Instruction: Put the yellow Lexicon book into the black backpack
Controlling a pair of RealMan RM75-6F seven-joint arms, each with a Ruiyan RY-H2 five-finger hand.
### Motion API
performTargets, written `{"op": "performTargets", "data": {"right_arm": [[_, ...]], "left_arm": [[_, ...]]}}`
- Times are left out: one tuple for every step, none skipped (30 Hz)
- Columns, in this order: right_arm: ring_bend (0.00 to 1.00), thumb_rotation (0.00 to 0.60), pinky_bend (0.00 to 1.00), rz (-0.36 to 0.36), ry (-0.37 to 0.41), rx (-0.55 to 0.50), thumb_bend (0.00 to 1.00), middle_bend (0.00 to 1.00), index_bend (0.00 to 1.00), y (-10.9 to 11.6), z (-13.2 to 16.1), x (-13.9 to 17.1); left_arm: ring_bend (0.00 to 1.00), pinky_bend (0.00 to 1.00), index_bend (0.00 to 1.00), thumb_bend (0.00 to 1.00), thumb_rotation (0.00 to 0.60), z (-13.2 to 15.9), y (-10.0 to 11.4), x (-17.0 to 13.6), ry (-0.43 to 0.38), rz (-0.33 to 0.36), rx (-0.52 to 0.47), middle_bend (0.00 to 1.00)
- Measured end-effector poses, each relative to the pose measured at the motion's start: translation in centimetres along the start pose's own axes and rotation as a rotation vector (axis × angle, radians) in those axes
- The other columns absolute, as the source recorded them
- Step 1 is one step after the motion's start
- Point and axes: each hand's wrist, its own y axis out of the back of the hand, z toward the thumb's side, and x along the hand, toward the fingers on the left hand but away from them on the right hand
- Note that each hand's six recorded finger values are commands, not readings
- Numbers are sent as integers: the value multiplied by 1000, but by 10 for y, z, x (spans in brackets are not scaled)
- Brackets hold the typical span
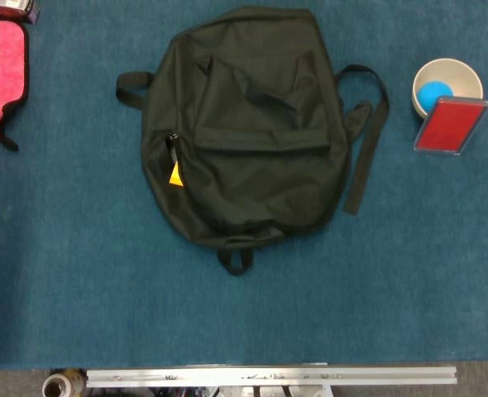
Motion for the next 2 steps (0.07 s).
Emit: {"op": "performTargets", "data": {"right_arm": [[184,600,265,-1,3,-3,9,339,225,-1,1,0],[183,600,265,-2,7,-3,3,340,226,-1,1,0]], "left_arm": [[390,598,359,227,600,0,0,0,0,-4,2,413],[390,598,359,227,600,-1,-1,-1,0,-11,6,413]]}}
